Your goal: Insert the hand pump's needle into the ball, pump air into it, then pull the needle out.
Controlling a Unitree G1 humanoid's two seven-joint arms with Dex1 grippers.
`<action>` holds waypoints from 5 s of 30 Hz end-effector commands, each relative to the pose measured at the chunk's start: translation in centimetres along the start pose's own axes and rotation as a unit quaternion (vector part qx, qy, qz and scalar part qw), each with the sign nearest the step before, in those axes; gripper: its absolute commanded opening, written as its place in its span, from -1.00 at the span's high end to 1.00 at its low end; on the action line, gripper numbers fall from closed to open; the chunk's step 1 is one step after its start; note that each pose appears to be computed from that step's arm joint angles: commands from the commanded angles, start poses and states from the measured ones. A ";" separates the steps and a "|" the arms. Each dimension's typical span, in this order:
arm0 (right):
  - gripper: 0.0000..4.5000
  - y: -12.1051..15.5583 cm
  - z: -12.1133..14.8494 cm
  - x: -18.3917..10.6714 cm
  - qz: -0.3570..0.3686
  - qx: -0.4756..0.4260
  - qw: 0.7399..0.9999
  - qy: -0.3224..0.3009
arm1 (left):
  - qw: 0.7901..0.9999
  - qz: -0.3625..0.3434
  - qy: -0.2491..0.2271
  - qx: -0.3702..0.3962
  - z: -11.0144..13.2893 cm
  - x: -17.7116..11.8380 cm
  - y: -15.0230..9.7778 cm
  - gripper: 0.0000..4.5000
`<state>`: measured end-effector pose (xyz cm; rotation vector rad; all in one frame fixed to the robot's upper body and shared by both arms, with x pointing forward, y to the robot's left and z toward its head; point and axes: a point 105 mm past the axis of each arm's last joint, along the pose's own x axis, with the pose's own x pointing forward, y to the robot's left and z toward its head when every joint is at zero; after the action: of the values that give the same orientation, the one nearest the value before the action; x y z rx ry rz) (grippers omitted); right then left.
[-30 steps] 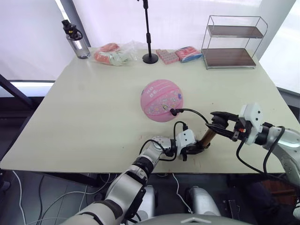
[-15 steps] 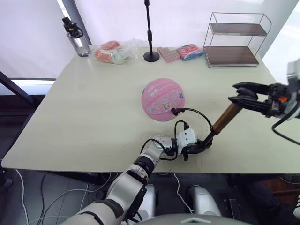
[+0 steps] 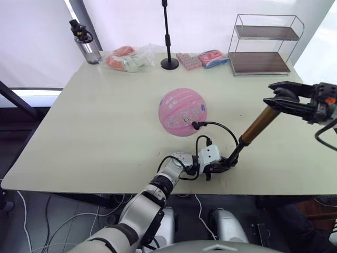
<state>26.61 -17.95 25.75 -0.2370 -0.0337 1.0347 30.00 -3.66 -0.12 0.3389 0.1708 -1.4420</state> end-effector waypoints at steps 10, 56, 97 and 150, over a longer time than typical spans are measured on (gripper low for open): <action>0.19 3.2 -12.8 3.2 0.013 0.017 0.994 0.106 | 0.997 -0.012 0.062 -0.043 -3.9 -0.9 -1.6 0.53; 0.19 3.3 -9.6 3.8 0.010 0.034 0.997 0.065 | 0.997 -0.014 0.058 -0.048 -3.9 -0.6 -1.9 0.53; 0.19 1.0 0.0 1.6 0.034 -0.024 0.999 0.028 | 0.997 -0.021 0.055 -0.047 -3.6 -0.1 -2.2 0.53; 0.19 1.8 -3.5 2.6 0.049 -0.013 0.997 0.060 | 0.997 -0.012 0.055 -0.051 -3.7 -0.1 -2.0 0.53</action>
<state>26.80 -15.93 24.43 -0.3260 0.0070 1.1105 30.01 -3.95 -0.21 0.3411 0.1703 -1.4370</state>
